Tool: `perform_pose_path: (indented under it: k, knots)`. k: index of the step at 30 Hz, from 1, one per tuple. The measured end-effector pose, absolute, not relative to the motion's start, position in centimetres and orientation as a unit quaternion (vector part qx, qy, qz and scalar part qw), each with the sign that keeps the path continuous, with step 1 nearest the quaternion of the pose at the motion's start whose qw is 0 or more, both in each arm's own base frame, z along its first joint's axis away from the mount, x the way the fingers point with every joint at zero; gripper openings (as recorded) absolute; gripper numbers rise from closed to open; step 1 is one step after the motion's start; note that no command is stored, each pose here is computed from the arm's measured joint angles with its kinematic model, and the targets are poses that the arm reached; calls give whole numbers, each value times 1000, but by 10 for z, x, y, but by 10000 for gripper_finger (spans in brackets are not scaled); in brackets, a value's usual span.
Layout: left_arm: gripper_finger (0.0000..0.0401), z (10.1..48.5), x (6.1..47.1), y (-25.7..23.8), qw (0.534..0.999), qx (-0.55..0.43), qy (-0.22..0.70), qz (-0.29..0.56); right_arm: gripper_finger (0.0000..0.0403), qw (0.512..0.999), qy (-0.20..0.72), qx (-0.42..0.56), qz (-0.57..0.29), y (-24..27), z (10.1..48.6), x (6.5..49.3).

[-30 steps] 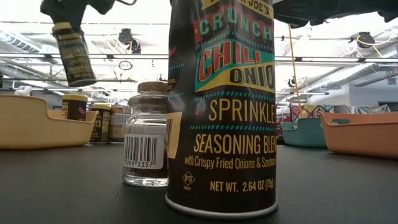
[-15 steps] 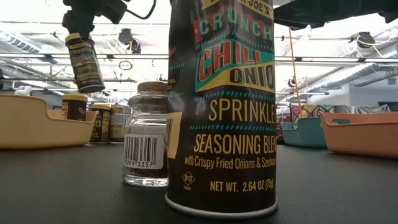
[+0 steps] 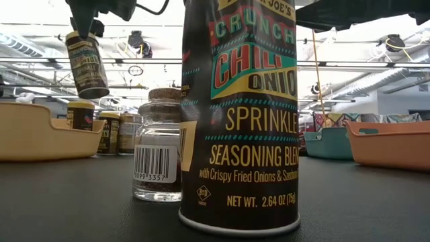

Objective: Sort spices by type
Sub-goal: Put the yellow seasoning can into the yellow bin

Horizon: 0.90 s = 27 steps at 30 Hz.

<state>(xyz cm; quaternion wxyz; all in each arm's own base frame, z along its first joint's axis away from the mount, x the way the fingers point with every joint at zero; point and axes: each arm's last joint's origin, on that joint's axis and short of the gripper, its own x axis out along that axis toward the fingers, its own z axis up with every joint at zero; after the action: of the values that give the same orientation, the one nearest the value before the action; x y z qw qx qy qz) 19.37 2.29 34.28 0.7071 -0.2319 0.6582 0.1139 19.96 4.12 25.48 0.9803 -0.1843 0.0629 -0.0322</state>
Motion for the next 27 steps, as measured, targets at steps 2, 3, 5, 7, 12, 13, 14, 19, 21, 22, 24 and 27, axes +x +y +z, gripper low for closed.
perform_pose_path:
  k: [2,3,5,7,12,13,14,19,21,22,24,27]
  knots:
    - [218,340,194,19,702,-232,663,113,150,980,68,-185,-32,41,254,200]
    - [218,337,193,17,700,-230,668,111,150,979,71,-186,-31,41,253,199]
    - [218,329,190,12,689,-222,681,106,150,979,78,-187,-30,41,252,199]
    - [218,315,188,8,671,-212,703,102,150,978,85,-187,-29,41,250,199]
    - [218,293,182,7,643,-192,735,96,150,977,98,-189,-30,40,248,199]
    - [218,290,182,7,639,-187,739,97,150,977,98,-189,-31,40,248,199]
    - [218,288,181,8,637,-183,742,100,150,977,97,-189,-33,39,248,199]
    - [218,280,178,11,629,-162,753,107,150,977,90,-189,-47,34,250,200]
    - [218,274,176,14,621,-161,760,107,150,977,91,-188,-52,32,250,201]
    - [218,271,175,14,616,-162,763,109,150,976,91,-188,-54,31,250,201]
    - [218,265,173,16,606,-164,771,112,150,977,92,-185,-55,31,250,201]
    - [218,258,169,19,592,-166,780,114,150,977,92,-184,-55,31,250,201]
